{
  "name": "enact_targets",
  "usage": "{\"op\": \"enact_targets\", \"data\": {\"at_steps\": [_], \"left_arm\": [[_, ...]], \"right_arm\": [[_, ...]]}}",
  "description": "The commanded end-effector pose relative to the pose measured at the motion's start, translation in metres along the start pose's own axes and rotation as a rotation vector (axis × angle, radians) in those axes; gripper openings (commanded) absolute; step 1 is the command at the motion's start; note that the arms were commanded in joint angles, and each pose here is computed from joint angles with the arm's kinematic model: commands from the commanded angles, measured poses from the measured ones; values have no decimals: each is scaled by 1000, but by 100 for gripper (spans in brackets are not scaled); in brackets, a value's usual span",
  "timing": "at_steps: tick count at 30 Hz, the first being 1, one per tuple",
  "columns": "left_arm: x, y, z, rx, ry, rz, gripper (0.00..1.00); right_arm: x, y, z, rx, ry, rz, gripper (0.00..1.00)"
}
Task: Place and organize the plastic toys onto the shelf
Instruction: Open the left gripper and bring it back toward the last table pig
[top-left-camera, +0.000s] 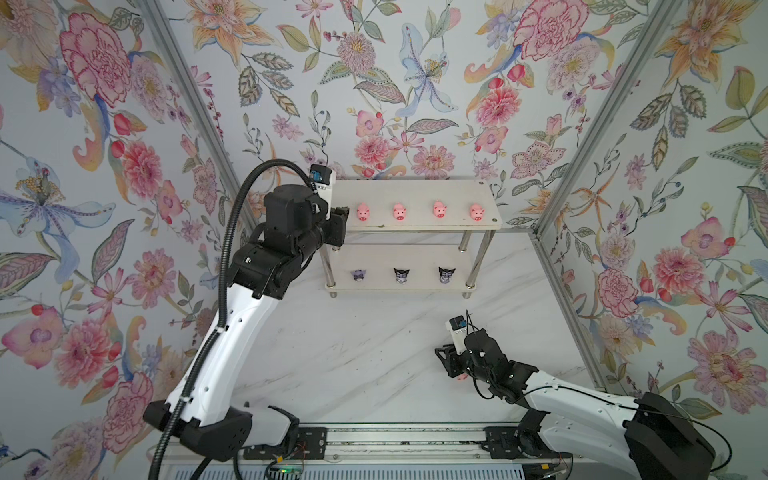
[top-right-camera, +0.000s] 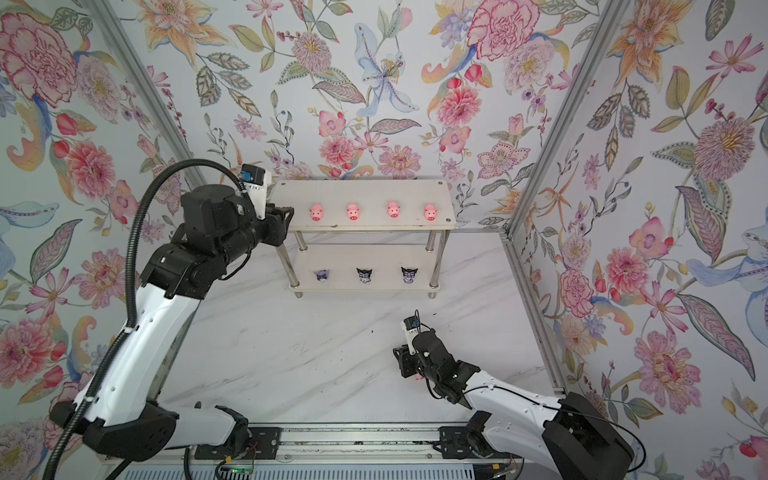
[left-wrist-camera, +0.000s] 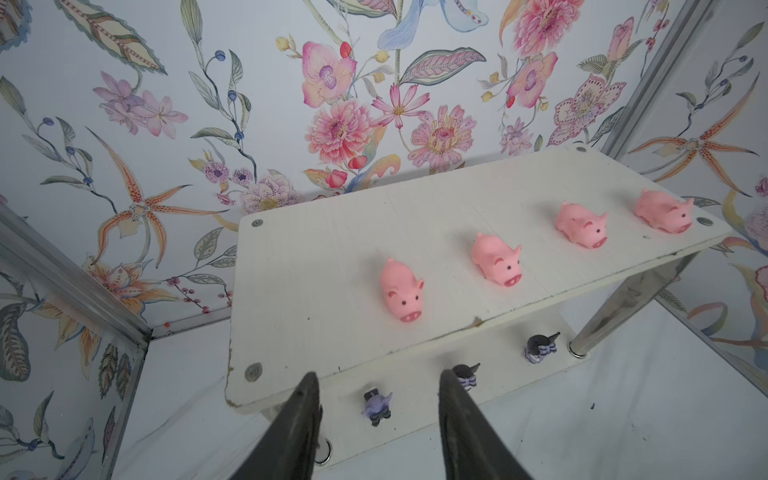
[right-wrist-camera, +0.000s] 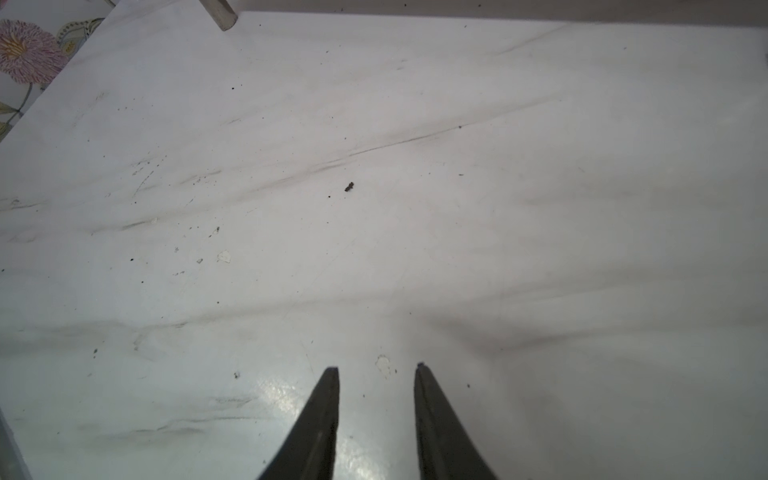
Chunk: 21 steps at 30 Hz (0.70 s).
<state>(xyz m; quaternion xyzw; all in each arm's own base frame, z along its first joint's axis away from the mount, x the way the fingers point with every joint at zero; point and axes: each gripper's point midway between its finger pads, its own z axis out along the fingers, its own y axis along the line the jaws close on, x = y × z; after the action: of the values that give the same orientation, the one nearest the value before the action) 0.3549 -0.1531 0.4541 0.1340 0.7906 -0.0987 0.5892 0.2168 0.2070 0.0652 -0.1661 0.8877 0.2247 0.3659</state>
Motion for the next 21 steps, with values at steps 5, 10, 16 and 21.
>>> {"op": "enact_targets", "data": {"at_steps": [5,10,16,21], "left_arm": [[99,-70,10,107,110,28,48],[159,-105,10,215,113,-26,48],[223,-124,19,262,147,-66,51],[255,-130,21,310,154,-128,52]], "right_arm": [[-1,-19,-24,133,51,67,39],[28,-34,-47,200,132,158,45],[60,-39,-57,252,244,211,59],[70,-24,-45,234,273,181,58]]}}
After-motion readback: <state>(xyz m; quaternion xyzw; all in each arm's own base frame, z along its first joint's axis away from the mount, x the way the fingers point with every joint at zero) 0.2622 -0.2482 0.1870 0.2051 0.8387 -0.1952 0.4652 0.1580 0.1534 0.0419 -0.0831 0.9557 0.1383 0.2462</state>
